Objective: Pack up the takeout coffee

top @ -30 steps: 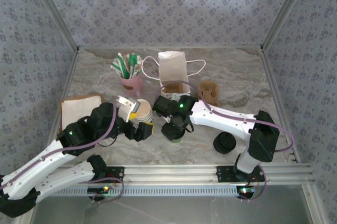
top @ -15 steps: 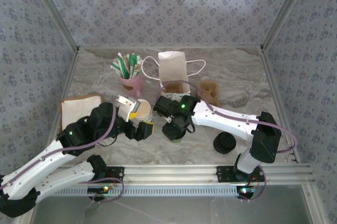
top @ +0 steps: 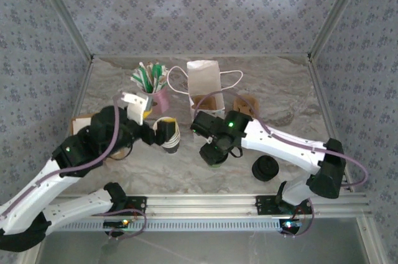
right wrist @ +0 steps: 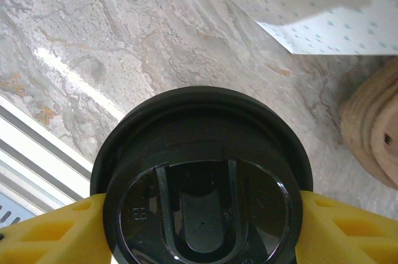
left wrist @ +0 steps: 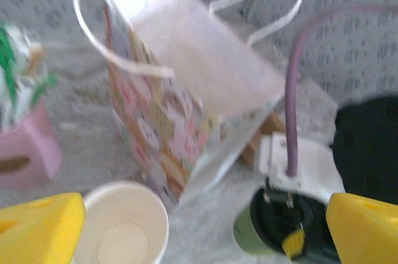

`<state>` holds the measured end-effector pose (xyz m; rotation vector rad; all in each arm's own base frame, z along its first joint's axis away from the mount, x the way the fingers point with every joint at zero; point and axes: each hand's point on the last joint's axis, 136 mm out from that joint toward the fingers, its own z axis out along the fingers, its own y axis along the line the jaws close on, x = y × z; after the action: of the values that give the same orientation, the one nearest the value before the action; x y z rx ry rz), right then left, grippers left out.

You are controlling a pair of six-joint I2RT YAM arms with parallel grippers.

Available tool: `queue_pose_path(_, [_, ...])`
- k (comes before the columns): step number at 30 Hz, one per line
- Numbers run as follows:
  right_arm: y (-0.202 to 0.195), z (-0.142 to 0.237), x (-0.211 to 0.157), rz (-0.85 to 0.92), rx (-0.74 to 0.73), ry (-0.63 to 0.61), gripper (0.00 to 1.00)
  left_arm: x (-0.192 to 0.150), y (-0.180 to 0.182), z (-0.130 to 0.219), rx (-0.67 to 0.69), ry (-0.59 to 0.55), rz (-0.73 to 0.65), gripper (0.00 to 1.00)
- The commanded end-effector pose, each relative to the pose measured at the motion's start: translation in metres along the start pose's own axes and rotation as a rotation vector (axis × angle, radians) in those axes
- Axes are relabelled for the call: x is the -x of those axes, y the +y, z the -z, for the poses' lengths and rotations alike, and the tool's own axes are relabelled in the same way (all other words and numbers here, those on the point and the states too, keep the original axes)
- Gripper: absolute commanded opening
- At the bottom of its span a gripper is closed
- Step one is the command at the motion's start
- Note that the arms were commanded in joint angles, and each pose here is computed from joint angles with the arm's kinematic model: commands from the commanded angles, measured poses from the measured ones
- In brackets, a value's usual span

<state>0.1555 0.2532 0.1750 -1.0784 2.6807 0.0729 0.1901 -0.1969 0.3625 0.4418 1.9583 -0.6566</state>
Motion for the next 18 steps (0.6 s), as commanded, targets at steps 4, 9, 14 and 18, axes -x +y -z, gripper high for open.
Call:
queue_pose_path(4, [-0.023, 0.038, -0.022, -0.065, -0.046, -0.045, 0.68, 0.054, 0.001, -0.027, 0.034, 0.005, -0.053, 0.99])
queue_pose_path(9, [-0.039, 0.056, -0.039, -0.119, -0.051, -0.090, 0.68, 0.085, 0.008, -0.068, -0.026, 0.053, 0.018, 0.99])
queue_pose_path(14, [-0.058, 0.067, -0.048, -0.176, -0.058, -0.124, 0.68, 0.115, 0.016, -0.116, -0.120, 0.071, 0.080, 1.00])
queue_pose_path(18, [-0.069, 0.072, -0.051, -0.218, -0.060, -0.138, 0.68, 0.133, 0.037, -0.153, -0.121, 0.105, 0.096, 1.00])
